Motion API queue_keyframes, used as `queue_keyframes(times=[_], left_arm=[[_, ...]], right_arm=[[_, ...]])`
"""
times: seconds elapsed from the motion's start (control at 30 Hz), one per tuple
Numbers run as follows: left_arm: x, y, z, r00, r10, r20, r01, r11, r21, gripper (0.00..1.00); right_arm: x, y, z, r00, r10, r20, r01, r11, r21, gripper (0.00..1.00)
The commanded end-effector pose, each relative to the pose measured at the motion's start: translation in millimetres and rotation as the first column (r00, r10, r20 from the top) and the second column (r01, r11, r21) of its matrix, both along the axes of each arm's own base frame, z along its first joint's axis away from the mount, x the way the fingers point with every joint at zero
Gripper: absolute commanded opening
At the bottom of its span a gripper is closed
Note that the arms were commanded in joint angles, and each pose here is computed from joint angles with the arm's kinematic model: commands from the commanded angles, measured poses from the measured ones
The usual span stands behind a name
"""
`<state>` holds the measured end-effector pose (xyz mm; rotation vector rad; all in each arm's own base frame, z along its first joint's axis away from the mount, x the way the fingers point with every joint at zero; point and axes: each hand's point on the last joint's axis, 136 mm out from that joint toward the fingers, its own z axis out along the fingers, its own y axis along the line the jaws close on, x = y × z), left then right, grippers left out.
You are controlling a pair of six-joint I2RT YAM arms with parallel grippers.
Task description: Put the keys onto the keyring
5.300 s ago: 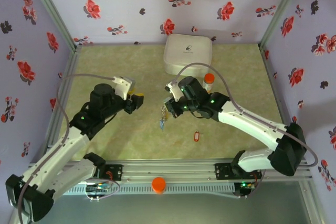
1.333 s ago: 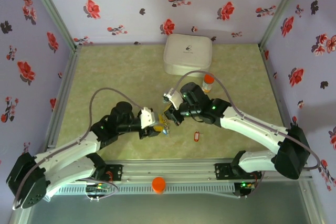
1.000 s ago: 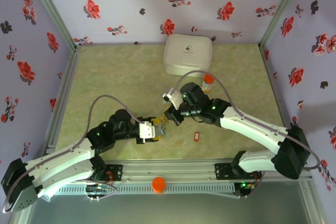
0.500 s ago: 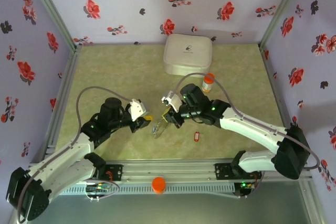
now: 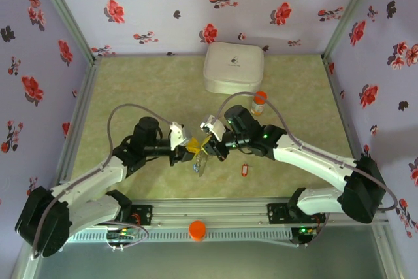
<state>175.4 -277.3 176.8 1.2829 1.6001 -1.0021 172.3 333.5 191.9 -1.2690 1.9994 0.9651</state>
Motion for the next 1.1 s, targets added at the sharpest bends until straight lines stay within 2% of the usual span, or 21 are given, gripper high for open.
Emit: queue_keyframes(times=[0.0, 0.27, 0.4, 0.6, 0.63, 0.7, 0.73, 0.87, 0.97, 1.07], left_arm=[[-3.8, -6.2, 12.2, 0.999, -0.051, 0.013, 0.052, 0.996, -0.077, 0.27], [-11.3, -6.2, 10.9, 0.996, -0.088, -0.004, 0.088, 0.993, -0.078, 0.13], [-13.8, -4.9, 9.0, 0.995, -0.098, -0.004, 0.098, 0.993, -0.062, 0.01], [-12.2, -3.9, 9.3, 0.996, -0.088, -0.001, 0.088, 0.995, -0.046, 0.0], [-10.3, -3.7, 10.5, 0.997, -0.078, 0.004, 0.078, 0.996, -0.042, 0.0], [-6.0, -2.1, 10.4, 0.999, -0.052, 0.012, 0.052, 0.998, -0.019, 0.0], [-5.2, -1.5, 10.5, 0.999, -0.046, 0.024, 0.046, 0.999, -0.004, 0.0], [-4.2, 1.4, 5.8, 0.989, -0.035, 0.144, 0.02, 0.994, 0.103, 0.0], [-8.4, 1.0, 0.0, 0.967, -0.073, 0.245, 0.031, 0.985, 0.171, 0.0], [-9.9, -0.9, 2.1, 0.951, -0.096, 0.294, 0.04, 0.98, 0.193, 0.0]], right_arm=[[-5.9, 4.4, 14.6, 0.999, 0.04, 0.035, -0.042, 0.998, 0.057, 0.0], [-6.6, 6.9, 15.2, 0.999, 0.039, 0.033, -0.042, 0.997, 0.07, 0.0], [-5.9, 8.4, 16.7, 0.999, 0.035, 0.032, -0.037, 0.996, 0.084, 0.0], [-9.9, 7.3, 16.2, 0.999, 0.043, 0.03, -0.046, 0.994, 0.096, 0.0], [-9.7, 6.4, 16.0, 0.999, 0.04, 0.034, -0.043, 0.995, 0.094, 0.06], [-6.7, 0.7, 14.3, 0.998, 0.02, 0.057, -0.024, 0.997, 0.073, 0.32], [-4.6, -3.6, 14.0, 0.997, 0.007, 0.079, -0.012, 0.998, 0.059, 0.34], [10.8, -32.8, 3.5, 0.964, -0.051, 0.263, 0.062, 0.997, -0.035, 0.35], [-4.7, -41.3, -17.7, 0.948, 0.085, 0.307, -0.051, 0.992, -0.118, 0.34], [-10.1, -32.3, -13.6, 0.947, 0.12, 0.298, -0.1, 0.992, -0.082, 0.32]])
